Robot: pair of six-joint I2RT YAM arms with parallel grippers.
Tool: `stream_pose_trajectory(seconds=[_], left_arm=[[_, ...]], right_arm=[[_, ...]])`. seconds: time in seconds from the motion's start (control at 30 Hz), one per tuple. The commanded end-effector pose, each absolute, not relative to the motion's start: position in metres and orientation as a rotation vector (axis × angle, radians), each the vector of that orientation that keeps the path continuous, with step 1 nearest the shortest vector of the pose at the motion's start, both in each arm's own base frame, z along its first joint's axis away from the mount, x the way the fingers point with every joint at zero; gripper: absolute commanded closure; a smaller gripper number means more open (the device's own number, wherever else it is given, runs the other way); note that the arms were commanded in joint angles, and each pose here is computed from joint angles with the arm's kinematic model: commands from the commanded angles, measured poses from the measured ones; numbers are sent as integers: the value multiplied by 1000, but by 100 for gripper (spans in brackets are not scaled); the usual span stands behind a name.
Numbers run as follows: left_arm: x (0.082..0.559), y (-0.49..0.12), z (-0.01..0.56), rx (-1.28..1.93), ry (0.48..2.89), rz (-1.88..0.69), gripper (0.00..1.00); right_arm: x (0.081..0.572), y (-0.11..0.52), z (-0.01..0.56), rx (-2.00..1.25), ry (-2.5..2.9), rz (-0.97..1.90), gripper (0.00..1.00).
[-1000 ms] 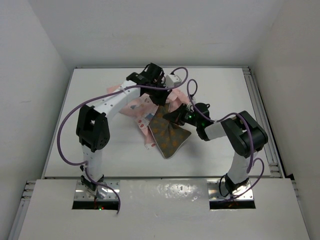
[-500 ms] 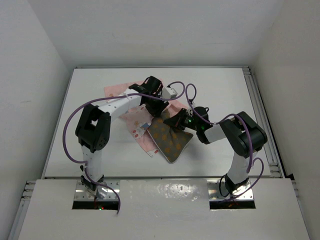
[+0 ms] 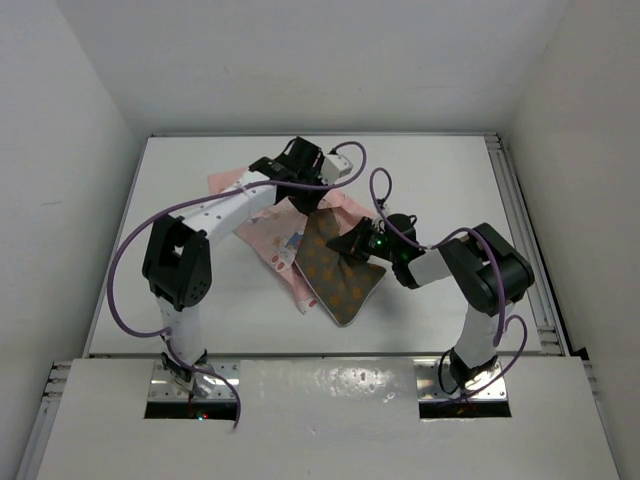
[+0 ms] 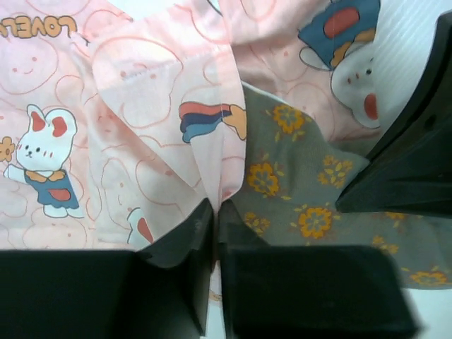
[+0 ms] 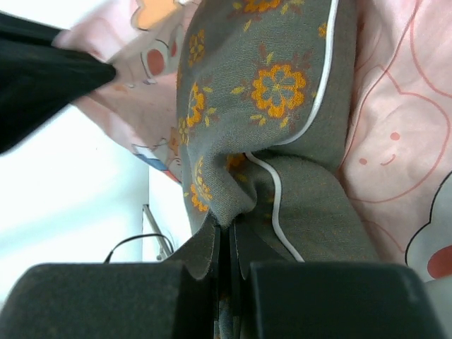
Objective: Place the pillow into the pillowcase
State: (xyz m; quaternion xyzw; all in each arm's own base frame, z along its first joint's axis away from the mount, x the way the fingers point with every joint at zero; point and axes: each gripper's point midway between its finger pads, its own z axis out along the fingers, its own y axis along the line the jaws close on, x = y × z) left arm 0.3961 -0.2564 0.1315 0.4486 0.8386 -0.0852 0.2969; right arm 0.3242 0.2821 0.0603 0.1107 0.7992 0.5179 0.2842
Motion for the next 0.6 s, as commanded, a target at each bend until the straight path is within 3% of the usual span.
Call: stream_pose_trajectory(seconds=[0.0, 0.2, 0.4, 0.5, 0.57], left_arm=[[394, -259, 168, 1138, 2173, -248, 100], [337, -303, 174, 1437, 2057, -577, 100], [287, -316, 169, 1680, 1942, -723, 100], [282, -317, 170, 1691, 1925, -769, 100], [285, -315, 166, 1685, 1937, -752, 98]], right_arm=[[324, 286, 62, 257, 2117, 1382, 100], [341, 298, 90, 166, 2050, 1405, 100], [349, 315, 193, -150, 1731, 1462, 100], [344, 314, 194, -175, 1718, 1456, 100], [349, 307, 164, -57, 1810, 1427, 100]])
